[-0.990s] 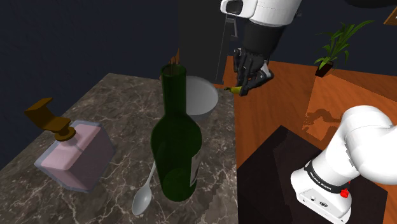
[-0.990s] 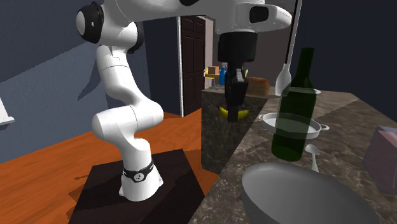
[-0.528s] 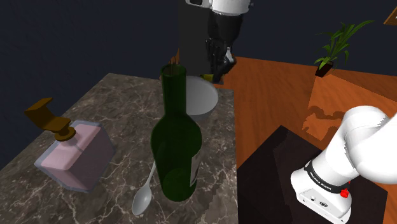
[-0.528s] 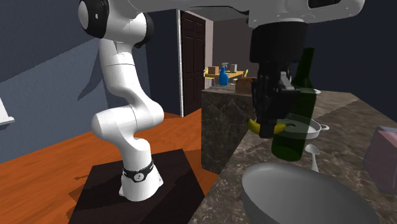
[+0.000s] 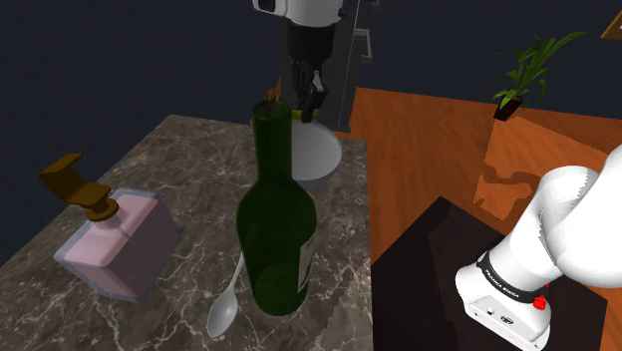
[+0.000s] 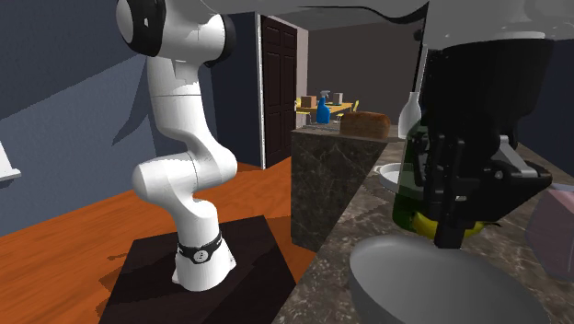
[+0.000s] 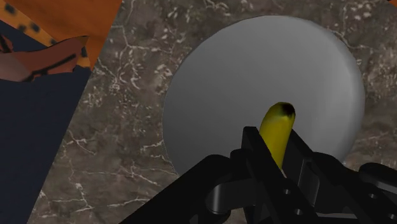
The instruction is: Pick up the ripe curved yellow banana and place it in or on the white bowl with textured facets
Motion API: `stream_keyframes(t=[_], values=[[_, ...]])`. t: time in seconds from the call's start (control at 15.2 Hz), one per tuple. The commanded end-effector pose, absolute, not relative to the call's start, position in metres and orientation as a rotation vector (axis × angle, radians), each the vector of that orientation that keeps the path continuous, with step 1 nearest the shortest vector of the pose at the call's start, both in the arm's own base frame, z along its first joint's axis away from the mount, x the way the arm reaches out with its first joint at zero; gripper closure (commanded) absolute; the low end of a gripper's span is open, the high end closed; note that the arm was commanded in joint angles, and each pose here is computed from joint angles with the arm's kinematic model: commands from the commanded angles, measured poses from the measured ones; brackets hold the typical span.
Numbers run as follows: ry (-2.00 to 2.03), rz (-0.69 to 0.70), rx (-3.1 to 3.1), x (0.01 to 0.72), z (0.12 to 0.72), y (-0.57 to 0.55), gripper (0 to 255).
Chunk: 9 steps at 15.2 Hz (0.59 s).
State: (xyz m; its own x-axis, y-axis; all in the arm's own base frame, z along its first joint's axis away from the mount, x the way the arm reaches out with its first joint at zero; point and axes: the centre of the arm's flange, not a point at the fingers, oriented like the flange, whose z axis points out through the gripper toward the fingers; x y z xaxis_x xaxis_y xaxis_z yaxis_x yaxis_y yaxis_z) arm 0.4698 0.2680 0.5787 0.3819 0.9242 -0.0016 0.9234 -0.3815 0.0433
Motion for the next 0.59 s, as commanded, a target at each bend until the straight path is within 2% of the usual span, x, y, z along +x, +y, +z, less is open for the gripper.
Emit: stream_keyframes(t=[0.0, 0.53], values=[[1.726, 0.036, 2.58, 0.472, 0.568, 0.268, 255], [1.726, 0.036, 2.58, 0.472, 0.526, 0.268, 255]])
